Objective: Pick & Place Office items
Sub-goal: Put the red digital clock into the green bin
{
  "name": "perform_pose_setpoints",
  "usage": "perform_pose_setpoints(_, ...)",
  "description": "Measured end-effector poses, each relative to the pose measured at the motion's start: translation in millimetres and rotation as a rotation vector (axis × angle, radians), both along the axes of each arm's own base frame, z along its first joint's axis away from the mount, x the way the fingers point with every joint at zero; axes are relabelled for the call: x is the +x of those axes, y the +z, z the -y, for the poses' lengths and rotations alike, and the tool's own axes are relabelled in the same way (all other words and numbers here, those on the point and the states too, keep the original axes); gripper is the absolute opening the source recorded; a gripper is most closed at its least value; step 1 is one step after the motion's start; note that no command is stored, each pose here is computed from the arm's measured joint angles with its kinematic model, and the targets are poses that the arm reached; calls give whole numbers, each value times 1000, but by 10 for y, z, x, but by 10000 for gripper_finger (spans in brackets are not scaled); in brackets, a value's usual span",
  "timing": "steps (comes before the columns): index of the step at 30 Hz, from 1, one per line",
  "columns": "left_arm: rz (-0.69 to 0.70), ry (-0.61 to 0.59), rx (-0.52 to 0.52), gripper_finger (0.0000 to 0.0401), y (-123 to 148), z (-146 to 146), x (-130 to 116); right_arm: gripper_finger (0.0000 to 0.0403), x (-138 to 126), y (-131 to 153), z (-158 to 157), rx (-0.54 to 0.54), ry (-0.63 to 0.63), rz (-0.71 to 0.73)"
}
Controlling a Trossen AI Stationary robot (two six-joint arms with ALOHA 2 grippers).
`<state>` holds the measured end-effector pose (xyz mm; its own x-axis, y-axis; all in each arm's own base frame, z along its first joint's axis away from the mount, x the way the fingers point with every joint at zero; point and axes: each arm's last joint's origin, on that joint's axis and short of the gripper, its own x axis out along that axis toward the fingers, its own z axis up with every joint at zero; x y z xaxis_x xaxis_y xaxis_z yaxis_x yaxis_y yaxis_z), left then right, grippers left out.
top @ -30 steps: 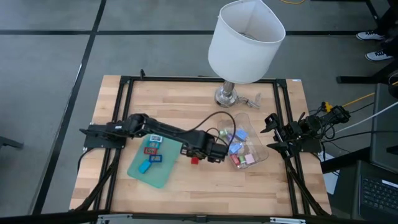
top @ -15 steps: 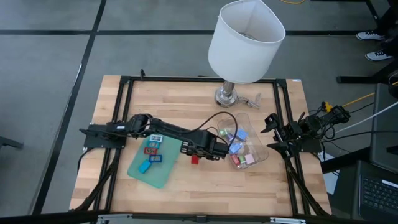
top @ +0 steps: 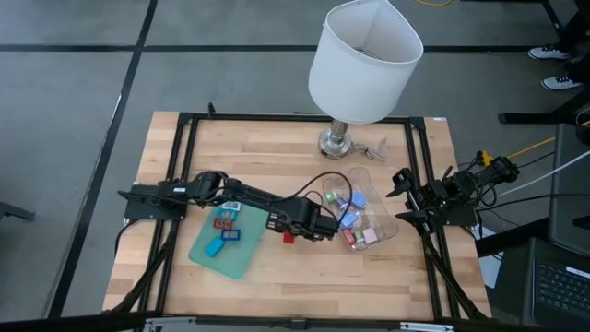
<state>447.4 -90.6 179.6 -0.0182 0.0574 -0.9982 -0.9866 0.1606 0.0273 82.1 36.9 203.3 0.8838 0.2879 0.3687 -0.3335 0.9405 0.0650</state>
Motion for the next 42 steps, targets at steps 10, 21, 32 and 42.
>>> perform_pose_setpoints(10,-20,16,-75,281,-320,157,-86,279,-1,1,0,0,1,1)
perform_pose_setpoints(21,-2,-25,-129,238,-477,79,-89,279,0,0,0,0,1,0)
perform_pose_setpoints(32,53,-52,-79,152,-348,46,-85,279,0,0,0,0,0,0)
perform_pose_setpoints(42,589,-8,365,152,471,5,65,279,0,0,0,0,0,0)
